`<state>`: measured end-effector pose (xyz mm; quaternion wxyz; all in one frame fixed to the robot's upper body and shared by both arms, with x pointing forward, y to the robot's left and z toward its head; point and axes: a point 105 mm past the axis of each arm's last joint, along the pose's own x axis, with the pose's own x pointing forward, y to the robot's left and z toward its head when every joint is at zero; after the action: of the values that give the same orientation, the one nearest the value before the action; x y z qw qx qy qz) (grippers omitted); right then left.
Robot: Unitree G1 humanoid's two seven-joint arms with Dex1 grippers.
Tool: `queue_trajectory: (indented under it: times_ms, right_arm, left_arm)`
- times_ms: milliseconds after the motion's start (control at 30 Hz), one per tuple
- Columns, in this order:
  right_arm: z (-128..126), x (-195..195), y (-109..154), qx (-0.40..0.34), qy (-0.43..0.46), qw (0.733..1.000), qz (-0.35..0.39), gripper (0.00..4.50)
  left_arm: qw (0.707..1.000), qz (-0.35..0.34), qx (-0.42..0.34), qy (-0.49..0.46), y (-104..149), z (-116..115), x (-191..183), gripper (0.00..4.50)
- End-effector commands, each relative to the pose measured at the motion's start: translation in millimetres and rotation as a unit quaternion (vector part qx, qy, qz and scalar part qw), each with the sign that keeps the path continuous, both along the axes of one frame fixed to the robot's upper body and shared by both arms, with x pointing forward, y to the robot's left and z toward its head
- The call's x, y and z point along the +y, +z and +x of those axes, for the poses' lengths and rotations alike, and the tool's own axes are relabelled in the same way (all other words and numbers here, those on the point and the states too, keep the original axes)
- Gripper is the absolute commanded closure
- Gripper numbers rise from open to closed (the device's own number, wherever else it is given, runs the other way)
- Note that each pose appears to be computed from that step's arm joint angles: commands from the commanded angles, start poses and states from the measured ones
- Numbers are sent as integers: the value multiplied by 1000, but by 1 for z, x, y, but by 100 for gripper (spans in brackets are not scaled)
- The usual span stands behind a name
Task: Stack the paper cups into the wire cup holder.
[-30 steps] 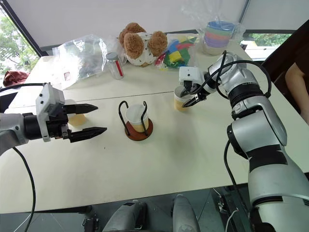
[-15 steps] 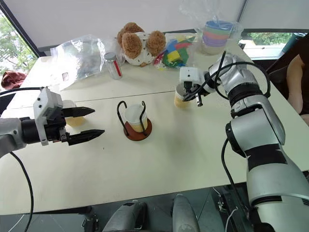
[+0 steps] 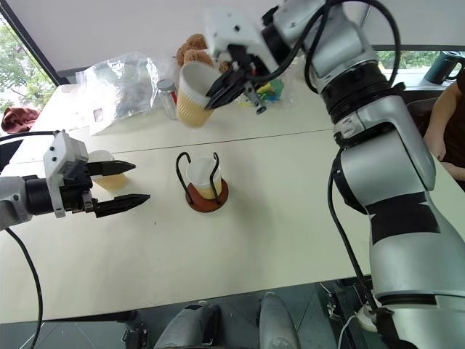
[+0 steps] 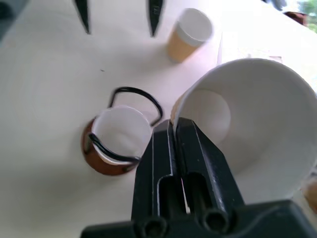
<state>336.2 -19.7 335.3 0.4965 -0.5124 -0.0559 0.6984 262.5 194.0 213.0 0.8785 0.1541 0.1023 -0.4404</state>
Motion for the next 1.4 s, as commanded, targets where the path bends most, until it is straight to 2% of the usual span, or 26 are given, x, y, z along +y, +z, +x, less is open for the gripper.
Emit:
queue_trajectory:
  times_ms: [33,300,500,900,1200,1300,1400]
  right_arm:
    - [-14,4,4,-1,30,999,-19,447]
    - [-11,10,-18,-4,39,994,-104,447]
    - [-4,20,-24,-12,37,991,-127,447]
    - [-4,14,-36,-21,39,980,-196,447]
    - [-7,19,-39,-17,50,977,-205,447]
    - [-8,20,-39,-16,56,978,-201,358]
    - [-9,22,-34,-17,58,980,-187,211]
  left_arm:
    - [1000,2,-28,-2,9,1,-2,0]
    - [999,-4,-32,0,8,1,-5,0]
    - [999,-11,-34,0,6,1,-9,0]
    - [999,-21,-40,3,5,2,-13,0]
    - [999,-24,-43,4,4,3,-16,0]
    - [999,-24,-44,5,4,4,-16,0]
    - [999,-24,-48,9,6,5,-14,0]
